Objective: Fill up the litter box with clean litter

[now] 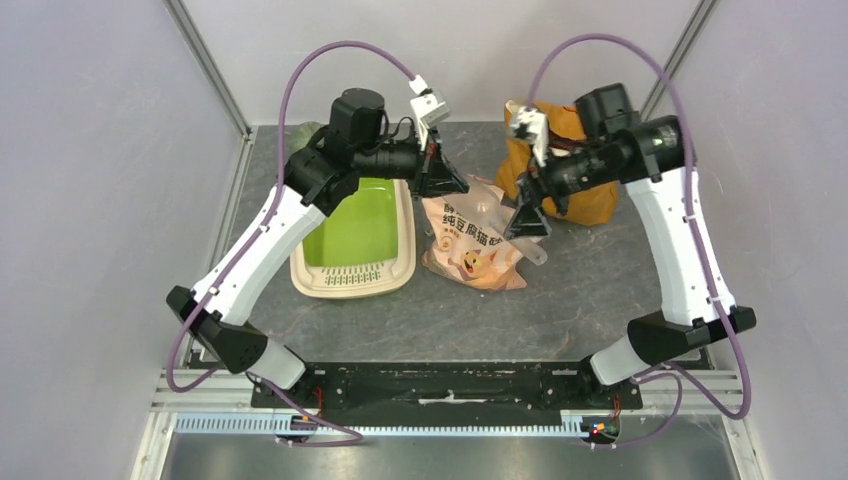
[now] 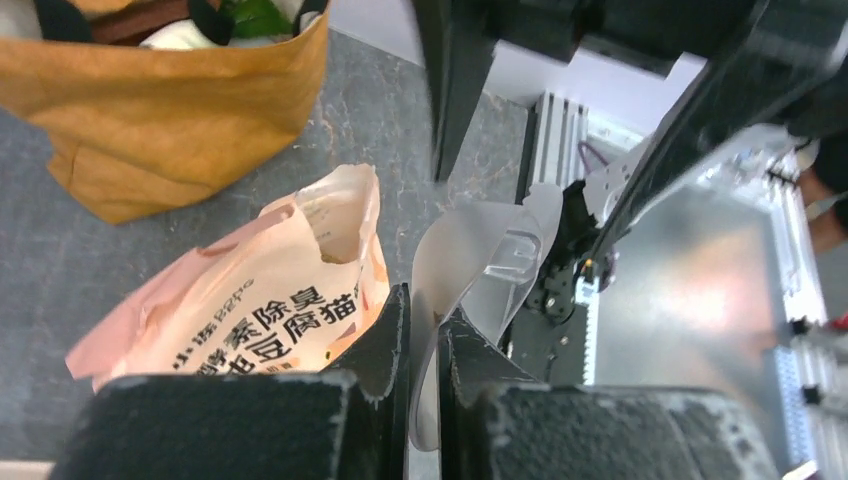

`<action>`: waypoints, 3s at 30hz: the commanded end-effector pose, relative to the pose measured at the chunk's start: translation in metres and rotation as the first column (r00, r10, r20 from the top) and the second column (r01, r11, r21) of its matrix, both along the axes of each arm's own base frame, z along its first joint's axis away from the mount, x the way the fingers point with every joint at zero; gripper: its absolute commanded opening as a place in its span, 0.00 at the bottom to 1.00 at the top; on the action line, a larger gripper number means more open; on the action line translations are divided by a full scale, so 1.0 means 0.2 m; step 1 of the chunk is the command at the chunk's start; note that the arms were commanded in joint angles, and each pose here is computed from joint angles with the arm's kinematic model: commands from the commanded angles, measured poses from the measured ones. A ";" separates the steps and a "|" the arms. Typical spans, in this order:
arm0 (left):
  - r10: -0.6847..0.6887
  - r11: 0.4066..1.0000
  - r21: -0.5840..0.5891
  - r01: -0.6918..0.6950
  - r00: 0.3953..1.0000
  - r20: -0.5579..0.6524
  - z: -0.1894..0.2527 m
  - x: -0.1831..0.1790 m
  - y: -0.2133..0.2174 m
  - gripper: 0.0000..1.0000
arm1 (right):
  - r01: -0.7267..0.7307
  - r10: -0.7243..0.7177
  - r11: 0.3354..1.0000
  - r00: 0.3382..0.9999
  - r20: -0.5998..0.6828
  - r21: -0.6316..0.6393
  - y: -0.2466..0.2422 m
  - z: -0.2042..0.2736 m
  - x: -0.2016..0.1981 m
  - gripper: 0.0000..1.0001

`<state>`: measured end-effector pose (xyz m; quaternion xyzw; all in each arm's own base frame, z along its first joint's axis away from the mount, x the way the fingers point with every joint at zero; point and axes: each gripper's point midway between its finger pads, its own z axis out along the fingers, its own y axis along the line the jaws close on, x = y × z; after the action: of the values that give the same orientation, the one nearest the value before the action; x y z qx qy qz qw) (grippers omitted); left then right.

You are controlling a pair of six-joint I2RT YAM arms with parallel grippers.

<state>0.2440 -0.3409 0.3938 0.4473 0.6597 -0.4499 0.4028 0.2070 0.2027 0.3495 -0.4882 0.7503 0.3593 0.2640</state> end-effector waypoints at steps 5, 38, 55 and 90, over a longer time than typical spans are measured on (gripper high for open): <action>0.099 0.927 -0.340 -0.157 0.978 -0.181 0.31 0.08 0.11 0.02 | 0.197 -0.180 0.947 0.979 -0.092 0.255 -0.15 0.30 -0.01 0.95; 0.088 0.784 -0.497 -0.372 0.859 -0.504 0.36 0.26 0.17 0.02 | 0.467 -0.352 0.671 0.884 -0.307 0.577 -0.12 0.65 0.27 0.43; 0.088 0.786 -0.490 -0.376 0.853 -0.514 0.34 0.27 0.17 0.02 | 0.497 -0.347 0.632 0.868 -0.356 0.594 -0.12 0.68 0.30 0.37; -0.445 0.895 0.264 0.359 0.762 0.470 -0.57 0.53 -0.02 0.85 | 0.761 -0.691 0.639 0.631 -0.353 0.110 -0.70 0.18 0.12 0.00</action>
<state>0.3660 -0.3312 0.2852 0.6444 0.5285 -0.3641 0.4158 0.2688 0.0620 0.4078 -0.0645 0.8227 0.3987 0.3999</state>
